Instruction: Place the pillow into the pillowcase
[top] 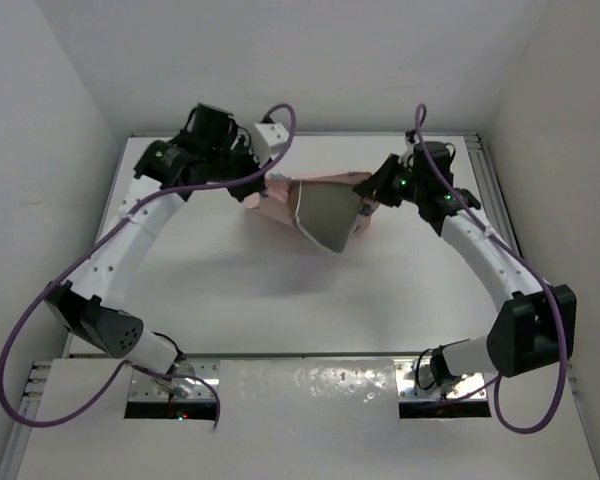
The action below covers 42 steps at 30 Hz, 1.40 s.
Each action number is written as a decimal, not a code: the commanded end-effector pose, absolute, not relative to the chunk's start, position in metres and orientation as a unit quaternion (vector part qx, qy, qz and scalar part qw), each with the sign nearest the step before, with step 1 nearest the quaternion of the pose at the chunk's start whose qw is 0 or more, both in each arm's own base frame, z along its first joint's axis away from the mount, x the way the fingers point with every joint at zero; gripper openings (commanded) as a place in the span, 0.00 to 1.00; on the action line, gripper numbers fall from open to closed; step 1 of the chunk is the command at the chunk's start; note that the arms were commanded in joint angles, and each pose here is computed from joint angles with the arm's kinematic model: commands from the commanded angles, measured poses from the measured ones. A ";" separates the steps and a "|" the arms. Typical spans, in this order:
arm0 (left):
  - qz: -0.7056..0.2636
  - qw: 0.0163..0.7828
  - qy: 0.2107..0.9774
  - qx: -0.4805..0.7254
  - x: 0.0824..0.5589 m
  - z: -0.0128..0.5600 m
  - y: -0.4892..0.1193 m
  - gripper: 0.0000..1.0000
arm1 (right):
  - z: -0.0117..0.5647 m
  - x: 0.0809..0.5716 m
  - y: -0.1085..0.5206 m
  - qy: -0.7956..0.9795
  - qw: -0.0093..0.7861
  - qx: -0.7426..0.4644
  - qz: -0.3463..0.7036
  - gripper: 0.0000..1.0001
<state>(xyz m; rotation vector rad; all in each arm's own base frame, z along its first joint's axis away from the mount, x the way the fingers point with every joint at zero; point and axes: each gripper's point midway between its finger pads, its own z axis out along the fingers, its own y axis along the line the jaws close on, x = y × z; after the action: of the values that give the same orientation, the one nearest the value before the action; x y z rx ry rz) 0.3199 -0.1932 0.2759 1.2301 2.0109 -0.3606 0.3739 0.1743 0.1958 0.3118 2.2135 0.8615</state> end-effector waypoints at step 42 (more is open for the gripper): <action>-0.127 0.442 0.798 0.390 0.379 0.315 -0.165 0.00 | 0.205 0.374 0.104 0.916 0.321 0.100 0.219 0.00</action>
<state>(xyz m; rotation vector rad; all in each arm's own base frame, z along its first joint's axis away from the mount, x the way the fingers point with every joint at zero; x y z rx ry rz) 0.3699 -0.1871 0.2914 0.9976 2.0629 -0.4186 0.3723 0.1331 0.2202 0.1742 2.4152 0.7678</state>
